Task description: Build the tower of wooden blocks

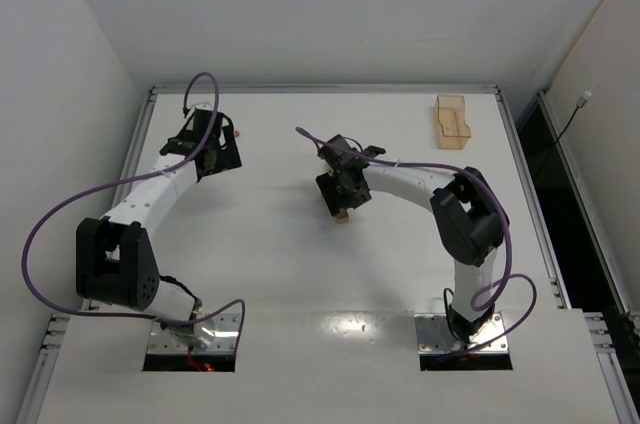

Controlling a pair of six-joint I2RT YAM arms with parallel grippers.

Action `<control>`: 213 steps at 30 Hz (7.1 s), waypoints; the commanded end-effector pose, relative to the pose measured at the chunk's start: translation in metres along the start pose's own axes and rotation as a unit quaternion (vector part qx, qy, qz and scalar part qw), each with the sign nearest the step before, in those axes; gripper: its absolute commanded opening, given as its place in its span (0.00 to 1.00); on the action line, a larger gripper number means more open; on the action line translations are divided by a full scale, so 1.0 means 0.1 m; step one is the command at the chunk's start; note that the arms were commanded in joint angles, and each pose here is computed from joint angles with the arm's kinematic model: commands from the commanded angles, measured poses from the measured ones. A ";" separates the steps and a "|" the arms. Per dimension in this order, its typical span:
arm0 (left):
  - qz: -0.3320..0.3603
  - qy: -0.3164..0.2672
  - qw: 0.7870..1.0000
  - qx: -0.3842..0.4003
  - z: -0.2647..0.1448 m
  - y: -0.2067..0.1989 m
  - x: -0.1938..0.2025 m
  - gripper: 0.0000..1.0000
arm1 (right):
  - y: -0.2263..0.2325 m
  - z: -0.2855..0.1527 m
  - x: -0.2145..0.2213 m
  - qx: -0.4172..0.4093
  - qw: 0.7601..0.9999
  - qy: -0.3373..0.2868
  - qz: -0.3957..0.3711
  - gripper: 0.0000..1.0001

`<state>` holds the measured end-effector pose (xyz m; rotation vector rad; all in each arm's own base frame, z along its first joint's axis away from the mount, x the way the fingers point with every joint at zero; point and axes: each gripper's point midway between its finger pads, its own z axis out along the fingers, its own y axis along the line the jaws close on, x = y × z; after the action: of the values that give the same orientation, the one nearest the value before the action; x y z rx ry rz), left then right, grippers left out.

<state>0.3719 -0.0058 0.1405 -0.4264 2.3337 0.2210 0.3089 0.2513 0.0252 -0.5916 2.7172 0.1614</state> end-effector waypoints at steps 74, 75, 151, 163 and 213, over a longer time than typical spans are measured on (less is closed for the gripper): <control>-0.024 -0.014 1.000 -0.003 0.04 0.00 -0.11 1.00 | -0.28 -0.07 -1.20 0.021 0.989 -0.064 0.131 0.00; -0.024 -0.014 1.000 -0.003 0.04 0.00 -0.11 1.00 | -0.28 -0.03 -1.18 0.022 0.989 -0.059 0.130 0.00; -0.017 0.003 1.000 0.020 0.11 -0.11 -0.06 1.00 | -0.13 -0.50 -1.40 -0.054 0.990 -0.129 0.028 0.64; 0.019 -0.002 0.998 0.056 0.01 -0.16 -0.06 1.00 | 0.27 -0.88 -0.77 -0.144 0.932 -0.204 -0.263 0.47; 0.026 0.011 0.999 0.036 0.14 -0.13 -0.08 1.00 | 0.04 0.33 -0.64 -0.079 0.973 -0.031 -0.213 0.43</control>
<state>0.3787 -0.0246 0.1215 -0.2839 2.4211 0.1267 0.3635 0.2764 0.0073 -1.1973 2.4875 0.2503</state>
